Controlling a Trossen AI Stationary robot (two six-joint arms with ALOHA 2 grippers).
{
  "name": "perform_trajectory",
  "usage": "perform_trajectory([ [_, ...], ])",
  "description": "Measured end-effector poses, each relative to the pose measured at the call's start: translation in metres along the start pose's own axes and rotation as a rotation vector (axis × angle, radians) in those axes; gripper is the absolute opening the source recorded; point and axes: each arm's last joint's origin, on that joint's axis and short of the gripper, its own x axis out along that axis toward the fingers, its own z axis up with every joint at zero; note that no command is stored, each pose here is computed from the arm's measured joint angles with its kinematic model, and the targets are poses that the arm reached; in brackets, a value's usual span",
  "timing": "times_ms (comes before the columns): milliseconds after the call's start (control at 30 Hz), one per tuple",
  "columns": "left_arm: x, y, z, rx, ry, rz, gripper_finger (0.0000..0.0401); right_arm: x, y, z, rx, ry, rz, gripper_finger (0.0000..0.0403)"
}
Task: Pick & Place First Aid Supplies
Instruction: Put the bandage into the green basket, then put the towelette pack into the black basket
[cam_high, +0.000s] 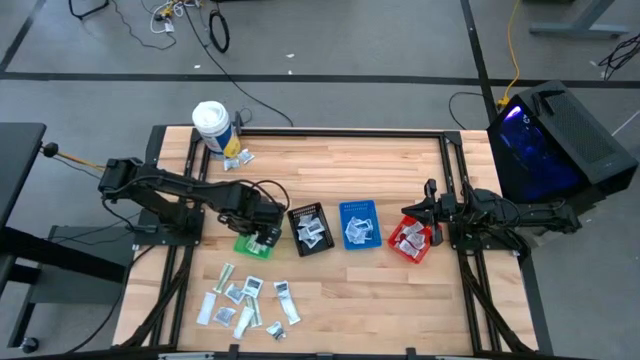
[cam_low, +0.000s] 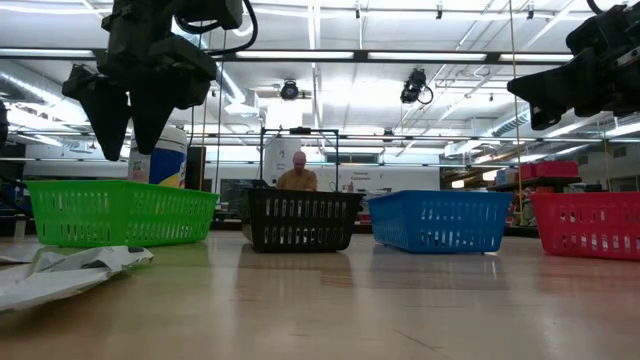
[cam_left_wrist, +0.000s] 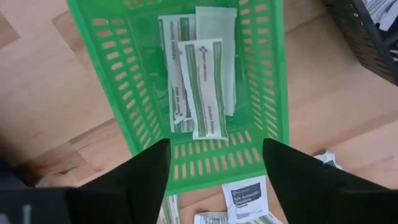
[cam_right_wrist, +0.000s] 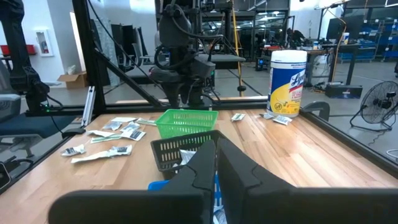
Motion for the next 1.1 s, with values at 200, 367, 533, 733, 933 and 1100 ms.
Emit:
perform_trajectory([
  [200, -0.005, 0.002, 0.000, 0.004, 0.033, -0.036, 0.0275, 0.000, 0.000, 0.000, 0.000, 0.000, 0.000, 0.0023],
  [367, -0.014, 0.006, -0.001, 0.033, 0.012, -0.070, 0.0275, 0.000, 0.000, 0.000, 0.000, 0.000, 0.000, 0.0023],
  [533, -0.022, 0.009, -0.003, 0.140, -0.012, -0.101, 0.0275, 0.000, 0.000, 0.000, 0.000, 0.000, 0.000, 0.0023],
  [733, -0.028, 0.005, -0.006, 0.293, -0.053, -0.164, 0.0275, 0.000, 0.000, 0.000, 0.000, 0.000, -0.001, 0.0023],
  [933, -0.047, -0.008, -0.010, 0.472, -0.155, -0.218, 0.0275, 0.000, 0.000, 0.000, 0.000, 0.000, 0.000, 0.0023],
  [1100, -0.063, -0.018, -0.014, 0.623, -0.240, -0.251, 0.0275, 0.000, 0.000, 0.000, 0.000, 0.000, 0.000, 0.0023],
])
